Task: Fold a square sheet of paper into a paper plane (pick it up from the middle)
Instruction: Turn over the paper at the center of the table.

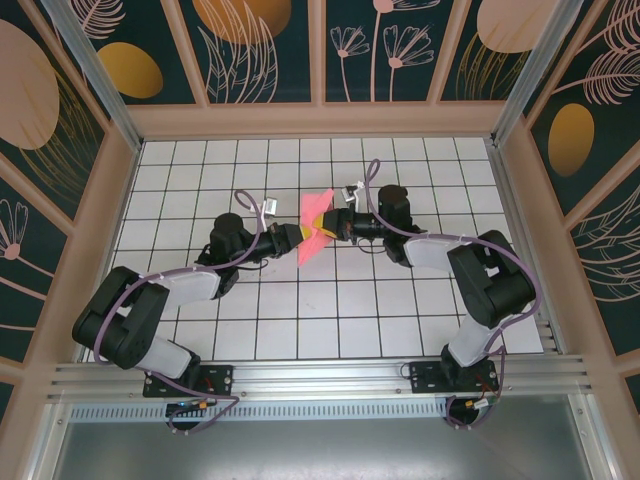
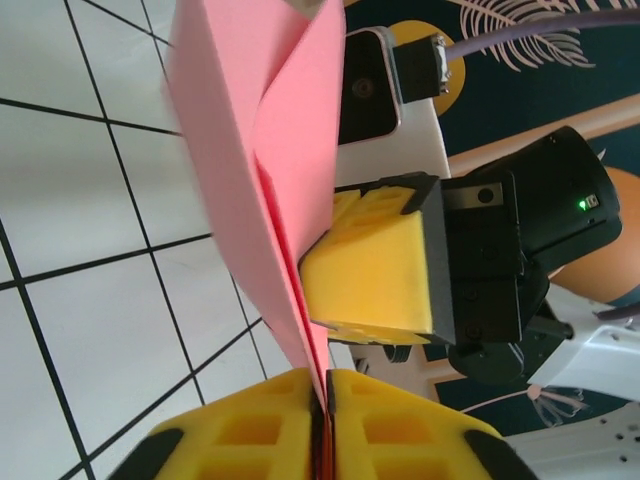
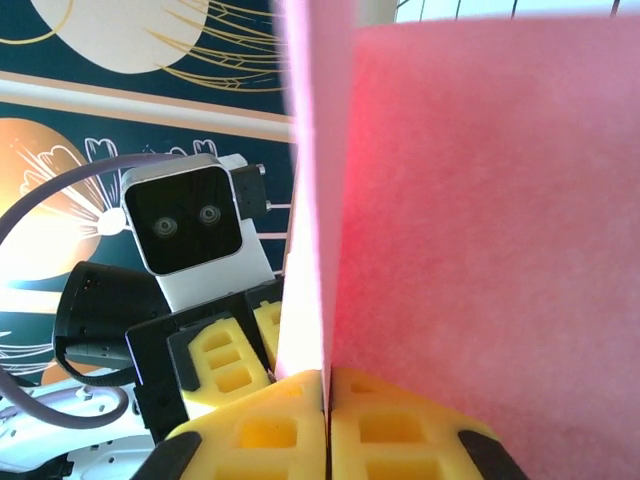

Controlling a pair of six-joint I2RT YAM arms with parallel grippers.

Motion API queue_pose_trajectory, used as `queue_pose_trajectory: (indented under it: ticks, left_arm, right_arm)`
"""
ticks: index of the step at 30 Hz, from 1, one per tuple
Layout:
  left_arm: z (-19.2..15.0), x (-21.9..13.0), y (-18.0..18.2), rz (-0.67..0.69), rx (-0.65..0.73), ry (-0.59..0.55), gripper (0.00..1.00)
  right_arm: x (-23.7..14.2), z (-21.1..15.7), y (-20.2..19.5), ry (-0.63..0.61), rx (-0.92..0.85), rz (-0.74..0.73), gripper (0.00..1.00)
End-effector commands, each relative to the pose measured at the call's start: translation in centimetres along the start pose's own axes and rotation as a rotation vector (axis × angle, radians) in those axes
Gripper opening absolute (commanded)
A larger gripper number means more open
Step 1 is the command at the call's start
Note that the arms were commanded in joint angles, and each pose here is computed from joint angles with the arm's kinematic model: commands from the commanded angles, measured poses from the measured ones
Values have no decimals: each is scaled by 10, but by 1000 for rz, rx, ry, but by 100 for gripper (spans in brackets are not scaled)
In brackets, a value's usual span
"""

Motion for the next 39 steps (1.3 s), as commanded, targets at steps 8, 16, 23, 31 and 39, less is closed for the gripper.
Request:
queue_pose_trajectory:
  ticks: [8,16,23,31,39]
  left_arm:
    - [13,-9,17,336,90,-114,3]
    - [31,-39,22,959,242,-283,3]
    - [33,-28,21,1425,368,-349,5]
    - [16,12,60,1568,341,-218,5]
    - [9,50,49,1152,195,-216,55]
  right_arm:
    - [-35,13,-6,-125,-88,-377,55]
    - [-76,1,-25,-264,-105,-795,74]
    - [-100,0,-33,-344,-101,-987,75]
    - [-125,11,-44,-406,-60,-1022,75]
    - [-124,11,-41,-325,-101,-1002,75]
Point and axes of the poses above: each hand's point on the last joint's axis, 136 mm out from that joint toward the fingers, its own x axis out along the fingers, its own y axis along the line the jaws close on, z = x × y, the point moved 8 cm from there along -x, back along the fingers, and after that the axes turned 10 degrees about -x, right-handed, at the moved point
